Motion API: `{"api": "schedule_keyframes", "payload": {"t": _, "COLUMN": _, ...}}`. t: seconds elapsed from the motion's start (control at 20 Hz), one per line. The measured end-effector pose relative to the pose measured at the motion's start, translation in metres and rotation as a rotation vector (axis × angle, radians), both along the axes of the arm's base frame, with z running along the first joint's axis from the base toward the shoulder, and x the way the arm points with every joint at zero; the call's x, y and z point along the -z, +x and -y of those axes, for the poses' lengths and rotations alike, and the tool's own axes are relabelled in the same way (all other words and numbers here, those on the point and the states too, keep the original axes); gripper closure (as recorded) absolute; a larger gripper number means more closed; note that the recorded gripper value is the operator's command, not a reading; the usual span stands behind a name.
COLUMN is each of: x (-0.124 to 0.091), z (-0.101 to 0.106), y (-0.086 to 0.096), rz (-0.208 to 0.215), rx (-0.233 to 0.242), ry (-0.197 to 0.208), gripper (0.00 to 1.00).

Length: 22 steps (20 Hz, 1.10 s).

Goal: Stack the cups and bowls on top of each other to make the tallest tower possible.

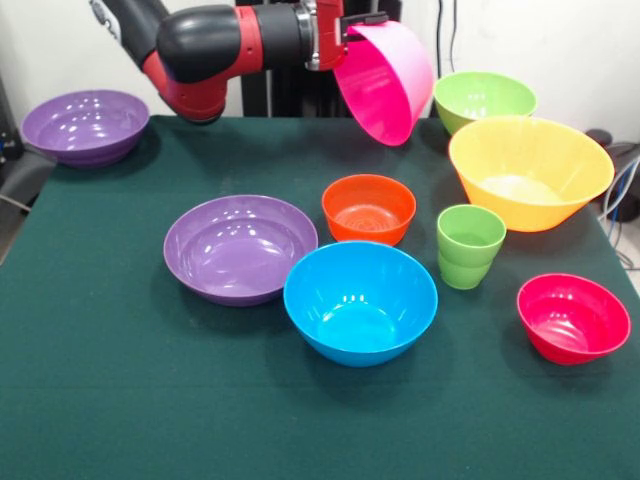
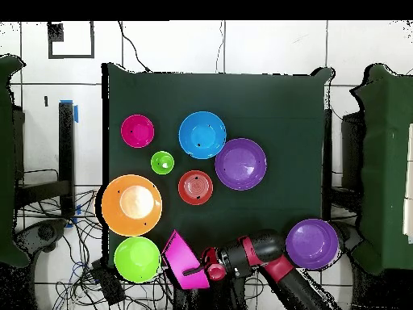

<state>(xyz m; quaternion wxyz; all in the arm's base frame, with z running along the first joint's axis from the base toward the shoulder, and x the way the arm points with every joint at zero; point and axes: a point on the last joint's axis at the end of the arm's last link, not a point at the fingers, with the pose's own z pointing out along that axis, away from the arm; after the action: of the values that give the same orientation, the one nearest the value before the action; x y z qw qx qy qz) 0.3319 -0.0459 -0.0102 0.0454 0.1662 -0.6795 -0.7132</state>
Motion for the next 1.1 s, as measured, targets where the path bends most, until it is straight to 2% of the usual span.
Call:
{"api": "schedule_keyframes", "payload": {"t": 0.45, "x": 0.001, "z": -0.002, "y": -0.001, "rz": -0.006, "rx": 0.006, "ry": 0.011, "gripper": 1.0}}
{"api": "schedule_keyframes", "payload": {"t": 0.75, "x": 0.003, "z": 0.004, "y": -0.005, "rz": -0.016, "rx": 0.024, "ry": 0.022, "gripper": 1.0}}
{"api": "schedule_keyframes", "payload": {"t": 1.1, "x": 0.004, "z": 0.008, "y": -0.008, "rz": -0.026, "rx": 0.018, "ry": 0.029, "gripper": 1.0}}
